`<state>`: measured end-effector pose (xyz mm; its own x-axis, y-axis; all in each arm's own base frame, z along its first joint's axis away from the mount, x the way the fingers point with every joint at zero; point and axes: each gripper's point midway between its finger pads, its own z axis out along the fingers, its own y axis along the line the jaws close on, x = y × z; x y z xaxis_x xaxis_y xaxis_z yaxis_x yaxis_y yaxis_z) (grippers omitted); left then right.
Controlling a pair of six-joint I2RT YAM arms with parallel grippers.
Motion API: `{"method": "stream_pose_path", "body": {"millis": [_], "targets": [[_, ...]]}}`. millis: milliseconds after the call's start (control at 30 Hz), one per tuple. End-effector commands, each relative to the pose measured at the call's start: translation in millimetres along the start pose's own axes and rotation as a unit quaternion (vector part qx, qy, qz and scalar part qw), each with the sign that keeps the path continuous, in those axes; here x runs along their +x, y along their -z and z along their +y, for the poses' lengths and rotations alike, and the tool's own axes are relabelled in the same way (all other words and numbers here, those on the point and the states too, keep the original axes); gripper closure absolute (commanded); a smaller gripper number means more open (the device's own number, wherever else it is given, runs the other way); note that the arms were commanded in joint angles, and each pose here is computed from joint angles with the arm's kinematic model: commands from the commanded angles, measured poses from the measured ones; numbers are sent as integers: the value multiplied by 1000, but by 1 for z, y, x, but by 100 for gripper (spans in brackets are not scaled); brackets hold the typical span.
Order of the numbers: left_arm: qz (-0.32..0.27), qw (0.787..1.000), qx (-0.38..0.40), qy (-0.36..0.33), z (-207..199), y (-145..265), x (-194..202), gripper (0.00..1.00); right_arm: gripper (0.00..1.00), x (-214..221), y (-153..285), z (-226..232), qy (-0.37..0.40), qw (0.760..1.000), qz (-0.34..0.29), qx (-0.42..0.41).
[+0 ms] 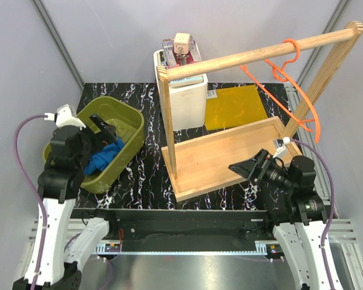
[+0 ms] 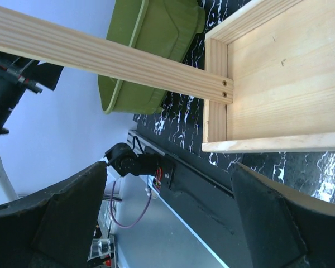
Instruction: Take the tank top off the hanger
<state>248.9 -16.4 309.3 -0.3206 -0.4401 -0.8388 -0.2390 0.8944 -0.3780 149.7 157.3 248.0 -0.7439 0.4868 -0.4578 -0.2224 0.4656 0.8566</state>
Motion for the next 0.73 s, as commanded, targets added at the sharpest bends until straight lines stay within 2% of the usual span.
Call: {"method": "stream_pose_path", "body": {"millis": [0,33,67,133,167,200,233,333,367,533,600,633,700], "targets": [[61,982,179,20,-63,20,34,1,0,-16,-9,12,14,999,-24,-43],[75,974,211,18,-69,28,54,1,0,-16,-13,6,6,999,-26,-39],[67,967,243,23,-77,34,56,1,0,-18,-16,1,-4,999,-30,-34],[102,942,317,43,-88,51,91,2,0,-19,-22,-9,-12,999,-36,-30],[93,930,353,53,-97,56,93,2,0,-22,-26,-15,-23,999,-42,-20],[113,913,387,67,-102,67,105,2,0,-24,-28,-17,-24,998,-49,-22],[121,906,399,69,-95,68,125,1,0,-23,-32,-27,-34,998,-52,-14],[128,896,419,77,-86,70,149,1,0,-25,-37,-41,-44,997,-69,-3],[104,887,442,79,-86,80,145,1,0,-26,-38,-44,-43,996,-76,-2],[124,861,479,115,-81,80,178,1,0,-19,-43,-76,-79,991,-103,19],[141,849,492,133,-78,78,194,1,0,-14,-49,-87,-95,990,-106,8],[130,841,507,136,-81,80,191,1,0,-11,-51,-87,-103,990,-98,-4],[136,817,538,155,-84,88,196,1,0,-5,-54,-76,-80,991,-85,-65]]}}
